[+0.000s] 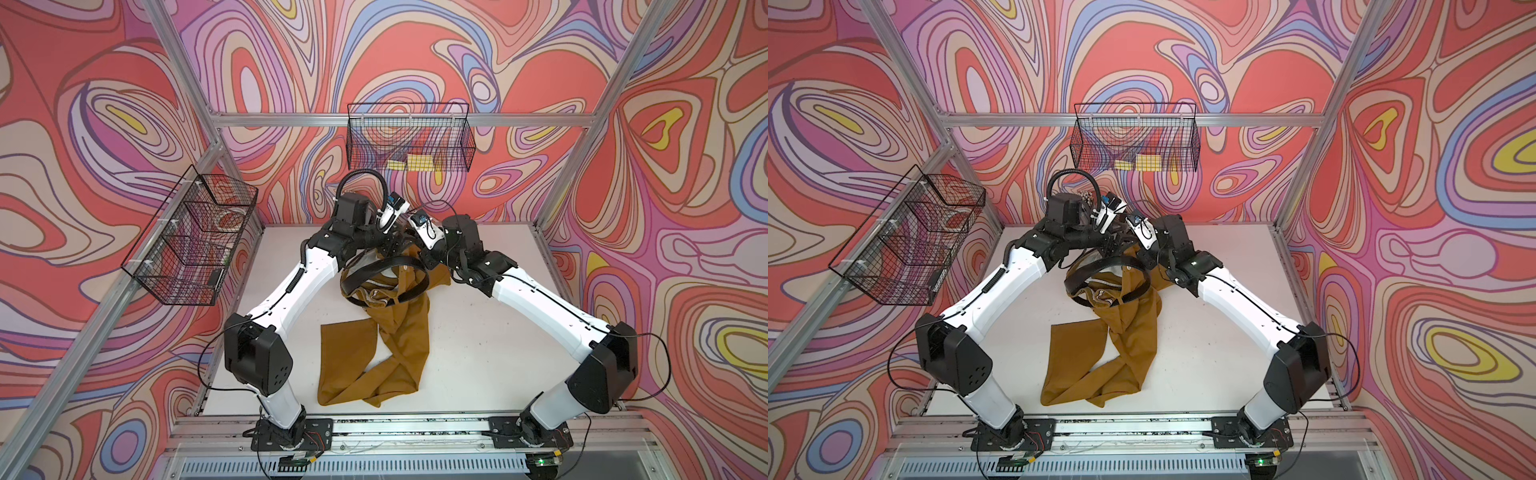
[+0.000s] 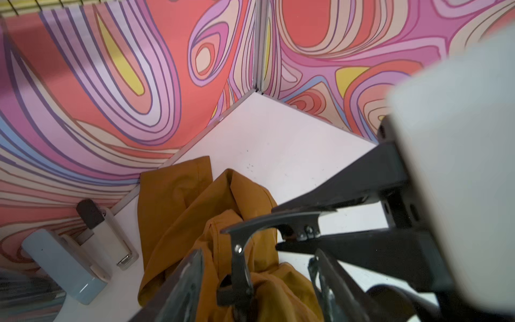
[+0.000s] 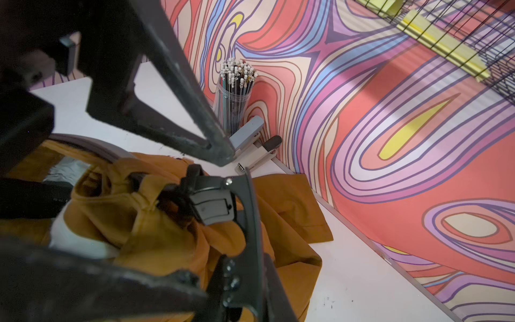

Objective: Remove the belt from the trousers

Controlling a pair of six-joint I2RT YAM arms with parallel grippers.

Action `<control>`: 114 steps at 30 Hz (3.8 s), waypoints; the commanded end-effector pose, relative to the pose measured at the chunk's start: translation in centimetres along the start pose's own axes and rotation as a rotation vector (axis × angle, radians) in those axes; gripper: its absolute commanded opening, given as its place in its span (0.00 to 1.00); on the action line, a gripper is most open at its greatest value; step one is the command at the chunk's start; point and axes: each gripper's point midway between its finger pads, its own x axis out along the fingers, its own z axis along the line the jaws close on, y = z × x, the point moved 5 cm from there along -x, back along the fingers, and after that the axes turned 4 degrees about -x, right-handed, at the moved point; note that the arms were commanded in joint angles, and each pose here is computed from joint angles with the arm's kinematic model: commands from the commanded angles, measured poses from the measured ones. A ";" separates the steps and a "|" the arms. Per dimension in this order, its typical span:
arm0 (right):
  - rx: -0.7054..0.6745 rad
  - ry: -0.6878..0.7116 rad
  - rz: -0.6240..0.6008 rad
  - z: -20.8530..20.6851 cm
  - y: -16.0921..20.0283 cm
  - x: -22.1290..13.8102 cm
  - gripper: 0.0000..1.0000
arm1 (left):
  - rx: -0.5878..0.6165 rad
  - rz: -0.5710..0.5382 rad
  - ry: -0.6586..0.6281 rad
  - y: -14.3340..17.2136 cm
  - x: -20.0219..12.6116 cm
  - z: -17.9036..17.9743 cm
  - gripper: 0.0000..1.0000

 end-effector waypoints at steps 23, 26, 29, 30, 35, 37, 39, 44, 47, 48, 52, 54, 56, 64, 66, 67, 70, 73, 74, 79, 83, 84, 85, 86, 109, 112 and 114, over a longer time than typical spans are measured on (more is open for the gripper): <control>0.168 0.449 -0.157 -10.1 -4.5 -6.6 0.00 | -0.222 0.286 -0.361 8.8 -1.1 7.8 0.59; 0.159 0.327 -0.183 -9.5 -4.9 -6.3 0.00 | -0.200 0.231 -0.300 8.4 -0.8 7.2 0.42; 0.180 0.314 -0.177 -9.4 -4.8 -6.3 0.00 | -0.179 0.151 -0.291 7.1 -1.1 6.9 0.22; 0.184 0.345 -0.168 -9.7 -4.7 -6.5 0.00 | -0.175 0.144 -0.315 7.0 -1.3 7.1 0.22; 0.179 0.574 -0.216 -14.2 -6.5 -11.7 0.00 | -0.175 0.249 -0.367 9.0 -1.0 8.7 0.40; 0.182 0.649 -0.255 -16.5 -7.8 -14.5 0.00 | -0.190 0.290 -0.370 10.2 -0.8 9.2 0.43; 0.183 0.713 -0.295 -18.6 -9.2 -17.3 0.00 | -0.200 0.307 -0.379 10.9 -0.7 9.4 0.45; 0.166 0.817 -0.365 -21.4 -12.4 -22.6 0.00 | -0.216 0.290 -0.394 11.4 -0.6 9.6 0.50; 0.168 0.848 -0.372 -22.1 -13.1 -24.4 0.00 | -0.220 0.290 -0.408 11.5 -0.8 10.0 0.50; 0.170 0.850 -0.368 -22.2 -13.1 -24.6 0.00 | -0.222 0.288 -0.407 11.5 -0.8 10.1 0.48; 0.209 0.763 -0.323 -21.8 -11.9 -23.1 0.00 | -0.222 0.258 -0.373 11.1 -1.0 9.8 0.26; 0.238 0.632 -0.304 -20.3 -10.6 -20.6 0.00 | -0.211 0.218 -0.357 10.2 -1.3 9.4 0.15; 0.297 0.431 -0.295 -17.6 -8.5 -17.2 0.00 | -0.196 0.152 -0.346 8.6 -2.0 8.9 0.03; 0.541 -0.037 -0.058 -6.9 6.7 -5.7 0.04 | -0.121 0.008 -0.323 3.2 -4.6 7.3 0.00; 0.558 -0.029 0.068 -5.7 10.6 -3.8 0.04 | -0.104 -0.001 -0.318 2.6 -4.9 7.0 0.00; 0.568 -0.019 0.128 -5.3 12.4 -2.9 0.05 | -0.096 0.002 -0.313 2.4 -4.9 6.8 0.00; 0.584 -0.011 0.217 -4.4 15.4 -1.3 0.05 | -0.067 0.036 -0.298 2.6 -4.3 6.2 0.00; 0.606 0.045 0.308 -4.5 18.0 0.4 0.08 | -0.032 0.082 -0.283 3.1 -3.0 5.3 0.00; 0.613 0.073 0.358 -4.6 18.9 0.9 0.09 | -0.020 0.092 -0.278 3.2 -2.6 4.9 0.00; 0.692 0.199 0.578 -5.9 23.6 2.7 0.21 | 0.025 0.131 -0.249 3.8 -0.6 3.0 0.00; 0.684 0.150 0.485 -6.0 21.5 2.0 0.56 | 0.044 0.160 -0.238 4.1 0.5 2.1 0.00; 0.677 0.144 0.455 -6.2 20.6 1.4 0.60 | 0.044 0.165 -0.237 4.1 0.7 2.0 0.00; 0.665 0.131 0.427 -6.3 19.7 0.8 0.62 | 0.043 0.166 -0.237 4.1 0.9 1.9 0.00; 0.647 0.117 0.401 -6.4 18.9 0.2 0.63 | 0.045 0.165 -0.238 4.0 1.0 1.9 0.00; -0.102 -0.031 0.046 -2.9 0.9 -3.2 0.72 | 0.061 0.158 -0.232 3.1 1.4 1.2 0.00; -0.150 -0.025 0.084 -2.8 0.9 -1.7 0.73 | 0.050 0.151 -0.220 3.0 1.3 0.9 0.00; -0.173 -0.037 0.115 -2.7 1.2 -0.8 0.74 | 0.045 0.146 -0.212 2.9 1.2 0.7 0.00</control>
